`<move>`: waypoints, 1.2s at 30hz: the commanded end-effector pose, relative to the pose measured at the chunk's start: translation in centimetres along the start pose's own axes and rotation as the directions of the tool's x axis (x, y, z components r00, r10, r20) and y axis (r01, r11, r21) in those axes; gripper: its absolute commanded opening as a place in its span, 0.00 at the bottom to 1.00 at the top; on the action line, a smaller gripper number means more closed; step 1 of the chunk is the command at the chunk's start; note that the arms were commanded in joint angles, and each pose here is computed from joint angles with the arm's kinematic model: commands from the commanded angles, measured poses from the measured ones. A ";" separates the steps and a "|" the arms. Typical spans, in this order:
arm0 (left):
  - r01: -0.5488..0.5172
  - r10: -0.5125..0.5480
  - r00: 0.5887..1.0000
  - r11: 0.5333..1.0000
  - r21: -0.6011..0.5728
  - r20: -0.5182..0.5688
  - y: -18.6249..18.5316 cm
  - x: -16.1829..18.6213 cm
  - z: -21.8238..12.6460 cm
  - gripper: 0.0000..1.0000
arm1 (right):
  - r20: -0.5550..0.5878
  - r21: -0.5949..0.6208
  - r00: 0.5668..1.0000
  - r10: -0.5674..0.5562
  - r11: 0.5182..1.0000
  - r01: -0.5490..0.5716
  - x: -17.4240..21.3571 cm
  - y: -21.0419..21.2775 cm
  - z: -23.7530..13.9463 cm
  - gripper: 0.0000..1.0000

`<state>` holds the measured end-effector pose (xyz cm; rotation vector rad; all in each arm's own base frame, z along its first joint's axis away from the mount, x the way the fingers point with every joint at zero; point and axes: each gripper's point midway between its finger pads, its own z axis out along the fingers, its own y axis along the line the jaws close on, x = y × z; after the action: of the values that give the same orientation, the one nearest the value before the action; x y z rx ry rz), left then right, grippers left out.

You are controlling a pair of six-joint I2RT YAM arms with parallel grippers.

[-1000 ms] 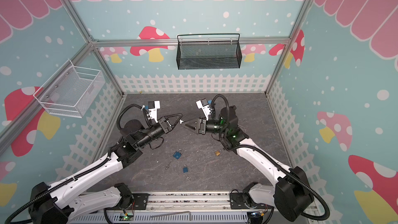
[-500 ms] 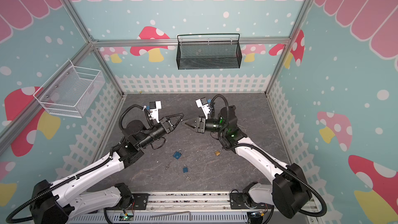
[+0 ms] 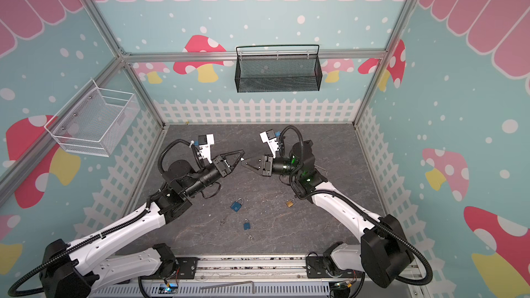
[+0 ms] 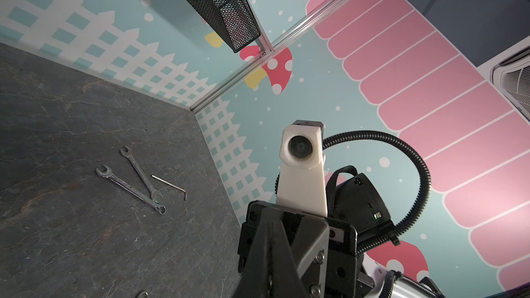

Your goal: Unlock with the key

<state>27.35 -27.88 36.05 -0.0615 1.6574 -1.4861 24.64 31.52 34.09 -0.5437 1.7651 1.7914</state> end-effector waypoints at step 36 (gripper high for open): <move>-0.440 0.244 0.829 0.840 -0.318 -0.504 7.8 10.0 -0.7 0.52 | -0.090 0.606 0.994 0.061 0.795 0.006 6.5 -9.6 -12.9 0.00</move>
<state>25.40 -30.61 27.35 0.2088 2.0957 -1.0558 25.55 21.55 25.70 -0.3686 2.1309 1.2784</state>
